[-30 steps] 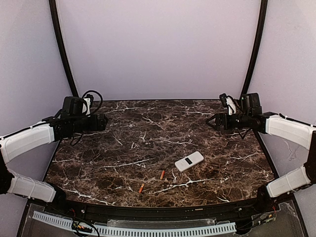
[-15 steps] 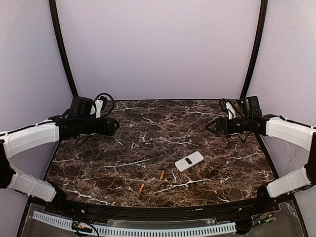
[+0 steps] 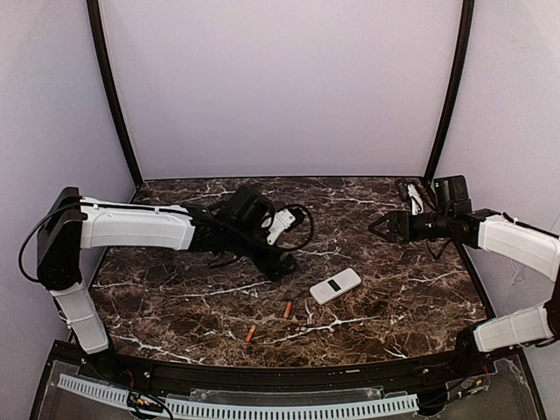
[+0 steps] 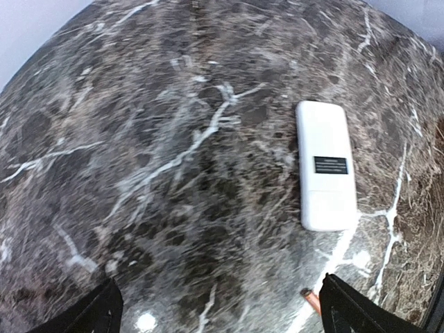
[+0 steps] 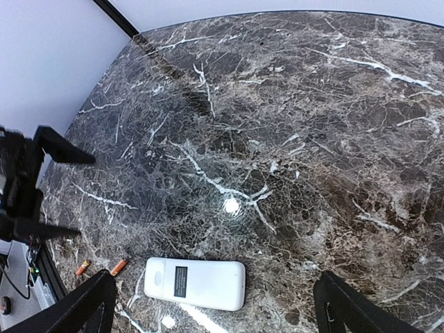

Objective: Load the batteries into the remote control
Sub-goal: Pick up the remote control from the center of the board.

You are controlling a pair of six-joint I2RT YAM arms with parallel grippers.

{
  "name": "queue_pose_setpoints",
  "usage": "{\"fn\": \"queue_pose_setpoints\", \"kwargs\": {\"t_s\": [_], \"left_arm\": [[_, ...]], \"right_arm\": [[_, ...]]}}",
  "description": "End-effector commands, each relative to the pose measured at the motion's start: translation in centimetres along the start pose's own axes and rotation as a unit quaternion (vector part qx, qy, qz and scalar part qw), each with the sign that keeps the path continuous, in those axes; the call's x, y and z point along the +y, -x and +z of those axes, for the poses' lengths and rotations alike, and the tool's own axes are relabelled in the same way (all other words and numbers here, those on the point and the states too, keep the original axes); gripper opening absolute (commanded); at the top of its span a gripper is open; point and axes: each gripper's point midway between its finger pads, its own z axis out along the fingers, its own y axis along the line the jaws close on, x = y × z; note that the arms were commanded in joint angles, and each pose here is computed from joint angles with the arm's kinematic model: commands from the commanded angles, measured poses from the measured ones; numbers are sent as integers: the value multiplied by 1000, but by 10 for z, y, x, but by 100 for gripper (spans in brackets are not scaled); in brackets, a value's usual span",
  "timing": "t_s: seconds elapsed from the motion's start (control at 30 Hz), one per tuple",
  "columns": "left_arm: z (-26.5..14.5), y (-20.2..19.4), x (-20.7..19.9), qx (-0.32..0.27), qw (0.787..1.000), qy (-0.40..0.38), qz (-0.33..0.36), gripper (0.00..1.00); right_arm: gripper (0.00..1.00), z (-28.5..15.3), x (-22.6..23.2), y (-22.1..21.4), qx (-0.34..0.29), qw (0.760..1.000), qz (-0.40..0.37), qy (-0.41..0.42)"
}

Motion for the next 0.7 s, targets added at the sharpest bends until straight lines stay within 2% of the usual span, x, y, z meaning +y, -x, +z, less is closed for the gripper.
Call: {"fn": "queue_pose_setpoints", "kwargs": {"t_s": [0.0,0.23,0.67], "left_arm": [[26,-3,-49,39,996,-44,72,100],[63,-9,-95,76,988,-60,121,100],[92,-14,-107,99,983,-39,148,100]], "right_arm": [[99,-10,-1,4,-20,1000,19,14],[99,-19,-14,1,-33,999,41,3],[99,-34,-19,3,-60,997,50,-8]]}}
